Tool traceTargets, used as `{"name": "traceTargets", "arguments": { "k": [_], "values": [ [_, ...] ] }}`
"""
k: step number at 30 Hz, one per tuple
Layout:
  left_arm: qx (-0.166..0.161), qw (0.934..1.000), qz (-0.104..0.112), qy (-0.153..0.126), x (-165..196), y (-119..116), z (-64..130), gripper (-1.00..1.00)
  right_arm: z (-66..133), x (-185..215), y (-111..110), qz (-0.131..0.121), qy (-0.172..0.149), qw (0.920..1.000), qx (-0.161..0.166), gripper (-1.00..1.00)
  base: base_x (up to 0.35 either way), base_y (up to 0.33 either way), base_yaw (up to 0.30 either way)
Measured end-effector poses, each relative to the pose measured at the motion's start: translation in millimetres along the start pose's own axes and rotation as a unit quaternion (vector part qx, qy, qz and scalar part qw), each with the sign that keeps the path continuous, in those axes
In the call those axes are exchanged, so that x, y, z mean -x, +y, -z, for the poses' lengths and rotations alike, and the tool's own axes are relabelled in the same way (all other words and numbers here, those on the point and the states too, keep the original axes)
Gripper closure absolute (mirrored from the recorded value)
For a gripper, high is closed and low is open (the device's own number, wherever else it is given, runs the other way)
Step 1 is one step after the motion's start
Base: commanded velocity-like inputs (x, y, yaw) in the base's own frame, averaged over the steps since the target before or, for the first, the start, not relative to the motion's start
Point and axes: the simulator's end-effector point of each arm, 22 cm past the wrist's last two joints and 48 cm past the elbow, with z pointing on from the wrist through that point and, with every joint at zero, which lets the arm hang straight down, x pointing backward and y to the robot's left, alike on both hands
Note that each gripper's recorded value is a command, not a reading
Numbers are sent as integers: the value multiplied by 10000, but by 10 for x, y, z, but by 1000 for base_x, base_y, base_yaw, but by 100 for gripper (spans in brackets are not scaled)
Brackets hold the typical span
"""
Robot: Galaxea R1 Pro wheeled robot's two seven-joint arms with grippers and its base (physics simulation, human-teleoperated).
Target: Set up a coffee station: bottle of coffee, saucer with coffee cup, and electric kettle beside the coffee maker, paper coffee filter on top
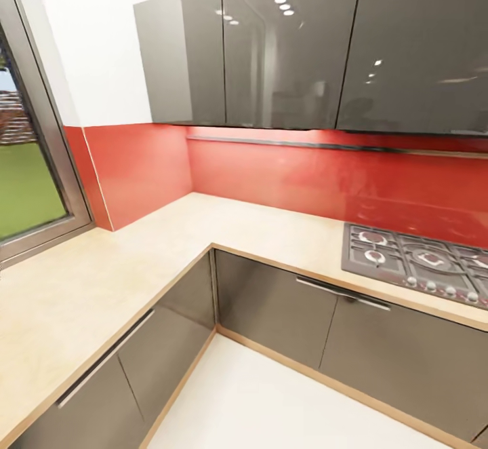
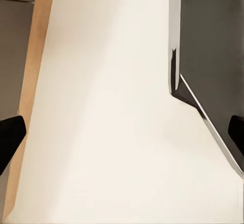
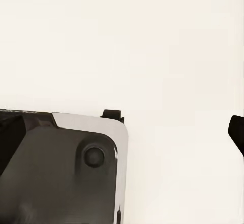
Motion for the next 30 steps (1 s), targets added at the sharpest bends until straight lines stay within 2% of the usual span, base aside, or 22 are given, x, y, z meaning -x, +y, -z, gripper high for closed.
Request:
{"name": "traceTargets", "arguments": {
  "k": [13,20,30],
  "values": [
    [19,10000,69,-11,15,19,-4,-100,-2,1,1,2,1,10000,1,-100,267,-202,272],
    [21,10000,72,-12,23,21,-6,-100,-6,2,12,1,4,10000,8,-100,-45,-251,276],
    [17,10000,73,-16,28,16,-6,-100,-5,0,14,0,5,10000,9,-100,-15,-34,277]
  ]
}}
